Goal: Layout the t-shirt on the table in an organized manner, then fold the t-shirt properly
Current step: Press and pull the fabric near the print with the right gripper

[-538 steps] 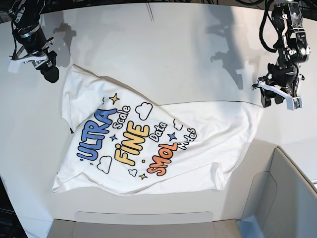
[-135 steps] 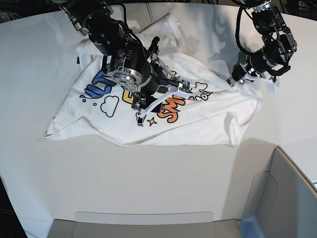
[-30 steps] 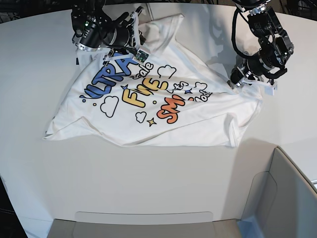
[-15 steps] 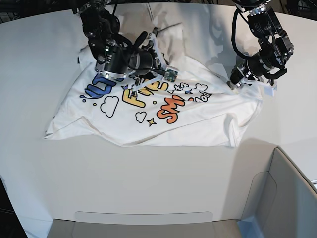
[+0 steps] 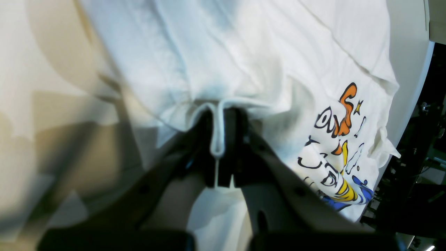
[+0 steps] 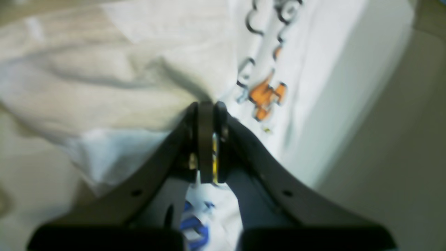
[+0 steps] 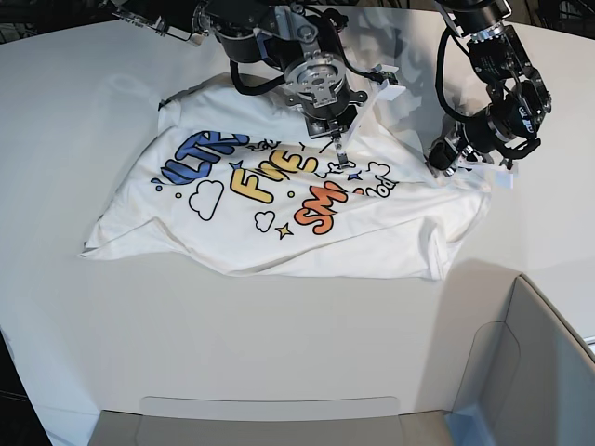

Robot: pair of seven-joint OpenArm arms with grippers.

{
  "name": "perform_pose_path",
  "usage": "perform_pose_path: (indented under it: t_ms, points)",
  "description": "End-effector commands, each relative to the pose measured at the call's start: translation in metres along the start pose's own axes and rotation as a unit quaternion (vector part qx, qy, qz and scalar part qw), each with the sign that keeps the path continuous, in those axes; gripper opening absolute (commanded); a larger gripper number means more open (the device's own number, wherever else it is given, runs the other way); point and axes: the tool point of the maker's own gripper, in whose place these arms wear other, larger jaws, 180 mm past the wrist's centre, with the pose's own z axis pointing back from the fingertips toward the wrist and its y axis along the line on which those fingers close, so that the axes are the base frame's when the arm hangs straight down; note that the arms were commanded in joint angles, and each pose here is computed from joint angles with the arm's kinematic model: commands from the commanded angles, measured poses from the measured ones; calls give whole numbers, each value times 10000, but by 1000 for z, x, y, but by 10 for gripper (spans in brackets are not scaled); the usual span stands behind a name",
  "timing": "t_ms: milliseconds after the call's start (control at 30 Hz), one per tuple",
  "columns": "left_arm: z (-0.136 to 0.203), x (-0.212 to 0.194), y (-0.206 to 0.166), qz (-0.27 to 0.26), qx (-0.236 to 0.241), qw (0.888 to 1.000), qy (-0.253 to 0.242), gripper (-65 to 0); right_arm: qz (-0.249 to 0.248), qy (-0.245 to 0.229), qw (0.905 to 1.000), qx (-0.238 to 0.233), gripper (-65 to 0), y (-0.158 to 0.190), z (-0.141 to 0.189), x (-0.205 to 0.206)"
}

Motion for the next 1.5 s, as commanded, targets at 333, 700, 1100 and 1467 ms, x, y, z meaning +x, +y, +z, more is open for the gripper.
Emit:
perform_pose_path:
  t_ms: [333,700,1100,1467]
  points:
    - [-3,-10,23,3,612,9979,223,-650,385,918,9930,-635,-650,11,18,-36]
    - [-3,-8,23,-6,615,9979,213,-650,-737,1465,9846,-599,-650,-19,6,-70]
    - [-3,-9,22,-2,601,9980,214,-650,-754,1582,9826,-610,-650,-8,14,-75]
    - [-3,-10,22,0,595,9978,278,-650,-796,1655,9807,-670,-650,-11,16,-77]
